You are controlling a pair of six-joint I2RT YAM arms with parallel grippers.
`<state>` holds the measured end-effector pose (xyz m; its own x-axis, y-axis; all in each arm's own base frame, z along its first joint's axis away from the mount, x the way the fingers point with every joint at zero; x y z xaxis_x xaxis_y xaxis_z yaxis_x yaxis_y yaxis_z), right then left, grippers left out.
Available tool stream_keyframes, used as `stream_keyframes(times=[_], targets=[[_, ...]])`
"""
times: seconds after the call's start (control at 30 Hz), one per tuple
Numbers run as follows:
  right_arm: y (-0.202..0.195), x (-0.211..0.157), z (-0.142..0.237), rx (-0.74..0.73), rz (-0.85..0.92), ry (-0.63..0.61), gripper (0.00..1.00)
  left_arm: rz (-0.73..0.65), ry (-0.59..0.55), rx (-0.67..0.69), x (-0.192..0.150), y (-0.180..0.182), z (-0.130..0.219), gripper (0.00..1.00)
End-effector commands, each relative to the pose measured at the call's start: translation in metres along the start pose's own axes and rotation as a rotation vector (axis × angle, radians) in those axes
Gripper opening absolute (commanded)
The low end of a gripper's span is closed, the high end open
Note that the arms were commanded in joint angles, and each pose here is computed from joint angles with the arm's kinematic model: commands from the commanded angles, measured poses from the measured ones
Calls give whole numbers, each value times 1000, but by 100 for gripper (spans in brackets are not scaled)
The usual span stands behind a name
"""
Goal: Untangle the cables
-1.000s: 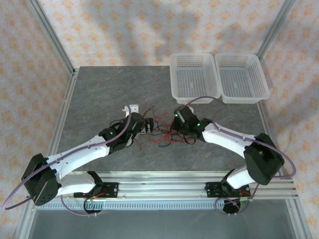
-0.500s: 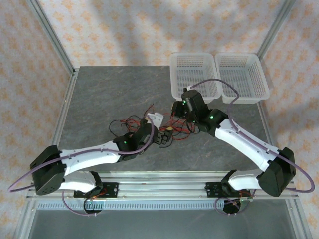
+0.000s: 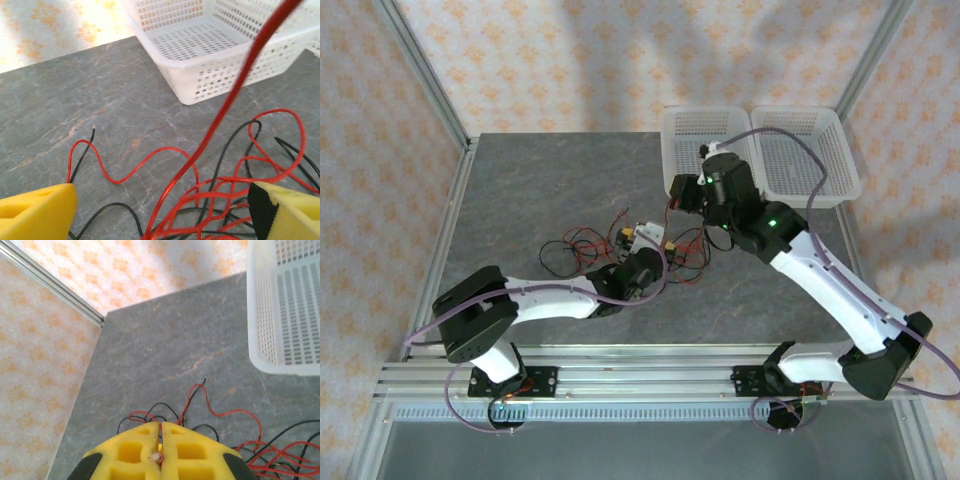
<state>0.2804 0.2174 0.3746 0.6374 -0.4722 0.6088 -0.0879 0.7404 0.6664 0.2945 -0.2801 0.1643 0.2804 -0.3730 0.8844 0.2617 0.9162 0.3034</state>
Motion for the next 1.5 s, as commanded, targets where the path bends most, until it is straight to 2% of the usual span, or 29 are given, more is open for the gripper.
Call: stream_keyframes(times=[0.0, 0.27, 0.5, 0.67, 0.9, 1.1, 1.47], targets=[[13, 30, 36, 12, 39, -99, 0, 59, 29, 142, -5, 18, -12, 89], [44, 84, 95, 59, 77, -283, 0, 149, 193, 256, -64, 54, -26, 88], [61, 135, 140, 51, 104, -523, 0, 196, 269, 314, -100, 77, -17, 88], [74, 163, 156, 62, 142, -684, 0, 237, 306, 341, -119, 87, -12, 88], [92, 206, 171, 7, 174, -888, 0, 255, 347, 337, -135, 88, -13, 88], [123, 235, 196, 79, 203, -1028, 0, 262, 362, 332, -141, 86, -15, 88], [146, 257, 253, 158, 246, -1242, 0, 302, 368, 305, -149, 83, -12, 88]])
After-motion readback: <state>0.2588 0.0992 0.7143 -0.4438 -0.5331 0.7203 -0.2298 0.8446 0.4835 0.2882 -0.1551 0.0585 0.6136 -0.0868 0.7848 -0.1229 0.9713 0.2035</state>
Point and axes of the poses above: each hand's point on the last joint's axis, 136 mm out from that joint toward the fingers, its own z axis back along the fingers, its own y axis along the line the jaws close on, x = y × z, the point moved 4 cm from there along z, back along the fingers, and after that the axes turned 12 degrees about -z, right-handed, at the moved point
